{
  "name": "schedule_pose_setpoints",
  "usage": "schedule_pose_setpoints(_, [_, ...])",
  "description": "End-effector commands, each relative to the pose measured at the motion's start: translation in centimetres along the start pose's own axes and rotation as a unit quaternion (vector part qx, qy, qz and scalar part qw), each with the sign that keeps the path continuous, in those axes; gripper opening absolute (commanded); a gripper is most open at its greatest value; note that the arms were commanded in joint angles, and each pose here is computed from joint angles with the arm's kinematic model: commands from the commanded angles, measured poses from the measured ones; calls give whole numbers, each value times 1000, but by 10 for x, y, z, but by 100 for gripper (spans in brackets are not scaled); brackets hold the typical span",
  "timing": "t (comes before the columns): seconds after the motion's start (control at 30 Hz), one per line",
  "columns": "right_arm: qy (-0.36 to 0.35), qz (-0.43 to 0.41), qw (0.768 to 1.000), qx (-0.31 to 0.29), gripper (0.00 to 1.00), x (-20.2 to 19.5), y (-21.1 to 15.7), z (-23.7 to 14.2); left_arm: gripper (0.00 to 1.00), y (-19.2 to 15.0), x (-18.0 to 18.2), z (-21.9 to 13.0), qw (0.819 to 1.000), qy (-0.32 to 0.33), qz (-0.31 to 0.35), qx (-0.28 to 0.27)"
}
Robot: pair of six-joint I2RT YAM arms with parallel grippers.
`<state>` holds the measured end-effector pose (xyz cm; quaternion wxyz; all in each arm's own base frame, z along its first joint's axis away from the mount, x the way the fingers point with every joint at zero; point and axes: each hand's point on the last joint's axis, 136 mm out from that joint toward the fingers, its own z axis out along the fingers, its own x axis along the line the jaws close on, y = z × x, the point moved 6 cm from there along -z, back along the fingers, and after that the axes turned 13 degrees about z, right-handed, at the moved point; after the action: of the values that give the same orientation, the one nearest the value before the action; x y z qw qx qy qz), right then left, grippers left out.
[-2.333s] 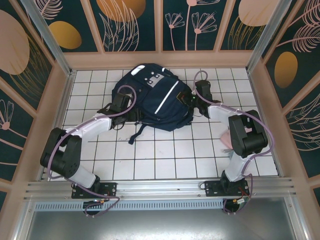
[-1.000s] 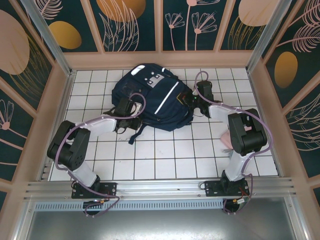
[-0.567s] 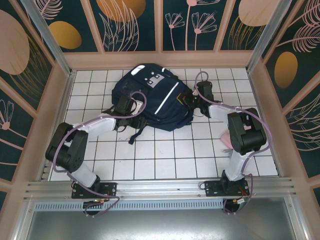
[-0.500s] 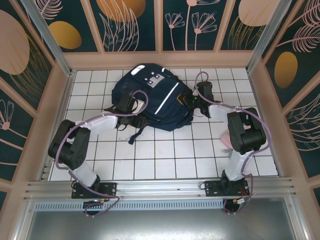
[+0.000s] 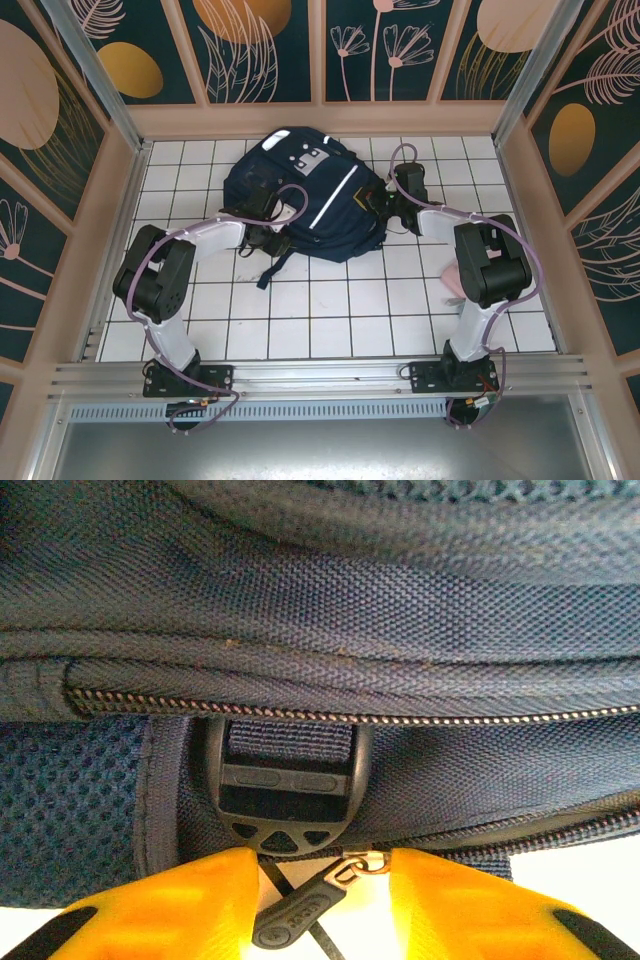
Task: Pack the student bag
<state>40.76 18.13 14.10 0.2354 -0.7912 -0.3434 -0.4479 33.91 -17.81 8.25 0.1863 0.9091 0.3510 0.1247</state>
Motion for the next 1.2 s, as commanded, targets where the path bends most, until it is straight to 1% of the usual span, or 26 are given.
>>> schedule_pose_setpoints(0.0, [31, -7, 999, -8, 2, 16, 7, -3, 37, -2, 2, 5, 1000, 3, 18, 14])
schedule_pose_setpoints(0.1, [31, -8, 999, -7, 2, 15, 6, -3, 32, -8, -1, 7, 999, -8, 18, 30])
schedule_pose_setpoints(0.17, [30, -9, 999, -7, 2, 15, 6, -3, 32, -14, -5, 6, 999, -17, 21, 45])
schedule_pose_setpoints(0.2, [30, -9, 999, -8, 2, 15, 6, -3, 34, -15, -5, 4, 998, -19, 21, 47])
schedule_pose_setpoints(0.33, [30, -5, 1000, -5, 2, 13, 6, -1, 46, -15, -7, -1, 998, -29, 23, 51])
schedule_pose_setpoints(0.4, [30, -4, 1000, -4, 2, 13, 6, -2, 47, -14, -7, -1, 998, -30, 24, 49])
schedule_pose_setpoints(0.53, [30, -5, 1000, -5, 2, 13, 6, -2, 35, -12, -1, 3, 999, -2, 18, 42])
schedule_pose_setpoints(0.63, [31, -4, 999, -5, 2, 13, 6, -3, 29, -9, 0, 4, 999, 1, 16, 33])
schedule_pose_setpoints(0.77, [32, -4, 999, -5, 2, 13, 5, -3, 23, -7, -4, 4, 999, -19, 14, 28])
schedule_pose_setpoints(0.9, [31, -4, 999, -5, 2, 12, 5, -3, 15, -5, -3, 3, 999, -16, 5, 31])
schedule_pose_setpoints(1.03, [31, -3, 1000, -3, 2, 11, 4, -2, 8, 2, -5, -5, 1000, -29, -9, 9])
schedule_pose_setpoints(1.17, [30, -2, 1000, -5, 2, 10, 4, -2, 3, 9, -20, -16, 998, -58, -12, -22])
